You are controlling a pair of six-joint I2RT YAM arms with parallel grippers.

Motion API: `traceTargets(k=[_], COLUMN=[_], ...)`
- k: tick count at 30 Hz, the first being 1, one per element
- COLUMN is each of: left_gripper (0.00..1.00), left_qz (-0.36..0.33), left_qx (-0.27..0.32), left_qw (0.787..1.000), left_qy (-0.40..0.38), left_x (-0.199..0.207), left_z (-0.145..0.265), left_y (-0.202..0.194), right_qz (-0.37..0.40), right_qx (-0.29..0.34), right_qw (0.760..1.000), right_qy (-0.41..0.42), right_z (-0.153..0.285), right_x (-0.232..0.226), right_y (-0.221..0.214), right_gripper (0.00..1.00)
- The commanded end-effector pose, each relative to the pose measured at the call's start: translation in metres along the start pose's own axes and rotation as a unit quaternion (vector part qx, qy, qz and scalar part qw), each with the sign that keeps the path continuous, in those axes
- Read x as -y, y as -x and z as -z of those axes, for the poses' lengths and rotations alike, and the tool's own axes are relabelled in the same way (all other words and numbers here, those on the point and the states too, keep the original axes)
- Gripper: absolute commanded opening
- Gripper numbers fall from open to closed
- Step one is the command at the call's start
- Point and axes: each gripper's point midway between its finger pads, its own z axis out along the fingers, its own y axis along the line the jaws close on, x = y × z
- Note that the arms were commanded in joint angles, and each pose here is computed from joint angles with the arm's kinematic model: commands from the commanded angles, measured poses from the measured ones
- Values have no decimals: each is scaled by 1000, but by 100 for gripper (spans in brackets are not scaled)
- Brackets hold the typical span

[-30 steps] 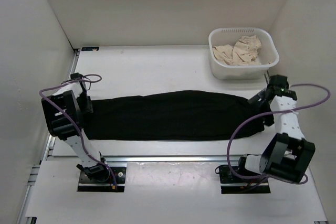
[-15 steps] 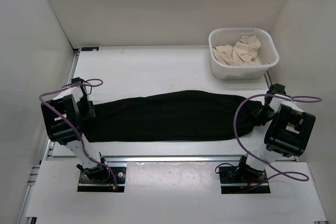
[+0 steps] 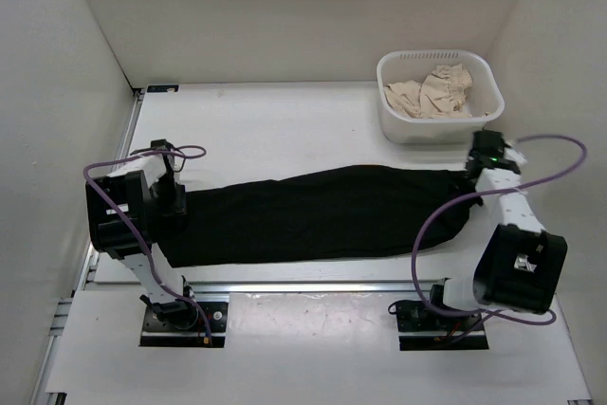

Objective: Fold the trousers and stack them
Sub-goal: Fold the trousers

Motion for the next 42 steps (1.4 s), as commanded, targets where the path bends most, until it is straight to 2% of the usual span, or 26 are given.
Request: traceTargets(k=[1, 2, 4, 5, 6, 7, 9, 10, 12, 13, 15, 21, 25, 28, 29, 30, 31, 32, 33, 35, 36, 37, 38, 39, 42], left_gripper=[63, 63, 61, 61, 61, 60, 58, 58, 58, 58, 58, 58, 58, 58, 58, 58, 58, 59, 61, 62, 63, 63, 65, 65, 66], left_qz=[-14, -19, -26, -27, -35, -36, -43, -51, -57, -64, -68, -67, -67, -66, -67, -67, -66, -66, -65, -65, -63, -63, -63, -62, -60], left_qx=[-8, -11, -15, -18, -24, -28, -35, -38, -31, -34, -29, -23, -23, -19, -23, -23, -19, -19, -13, -13, -7, -6, -5, 1, 7], left_qw=[1000, 1000, 1000, 999, 999, 999, 998, 998, 998, 997, 997, 997, 997, 997, 997, 997, 997, 997, 997, 997, 998, 997, 997, 997, 997], left_qy=[-10, -10, -10, -10, -10, -9, -3, 4, 9, 9, 9, 23, 23, 23, 23, 23, 23, 23, 27, 27, 27, 32, 37, 37, 47], left_x=[15, 18, 21, 22, 26, 27, 28, 29, 31, 34, 37, 32, 32, 32, 31, 31, 31, 31, 29, 29, 28, 26, 24, 24, 18], left_z=[-9, -10, -12, -16, -19, -21, -24, -26, -23, -25, -23, -21, -21, -19, -19, -19, -17, -17, -14, -13, -10, -10, -9, -6, 1], left_y=[0, 0, 1, 2, 0, -1, -3, -4, 1, 0, 3, 8, 8, 9, 7, 7, 8, 8, 9, 7, 8, 8, 6, 8, 9], right_qz=[139, 167, 170, 226, 208, 255, 296, 306, 353, 381, 405, 454, 497, 549, 577, 584, 612, 627, 659, 682, 705, 690, 701, 692, 655], right_qx=[122, 143, 184, 210, 217, 225, 237, 241, 241, 246, 249, 225, 217, 179, 172, 164, 152, 143, 131, 133, 148, 168, 180, 203, 213], right_qw=[982, 975, 966, 947, 947, 929, 912, 900, 883, 868, 854, 825, 797, 771, 753, 745, 729, 715, 683, 650, 615, 608, 590, 582, 597], right_qy=[28, 34, 68, 86, 112, 144, 157, 196, 192, 204, 213, 250, 267, 270, 266, 279, 268, 272, 285, 309, 321, 356, 357, 376, 412], right_z=[72, 87, 126, 155, 174, 197, 209, 238, 237, 245, 253, 258, 264, 257, 256, 266, 258, 261, 270, 284, 295, 322, 324, 345, 366], right_x=[-57, -69, -99, -110, -133, -143, -171, -191, -213, -221, -237, -254, -268, -271, -270, -277, -275, -275, -271, -268, -261, -262, -251, -248, -237], right_y=[-5, -16, -37, -67, -82, -117, -156, -176, -214, -232, -260, -309, -336, -363, -368, -373, -382, -386, -395, -403, -408, -401, -404, -388, -366], right_gripper=[0, 0, 0, 0, 0, 0, 0, 0, 0, 0, 0, 0, 0, 0, 6, 16, 30, 58, 65, 73, 77, 80, 80, 82, 83])
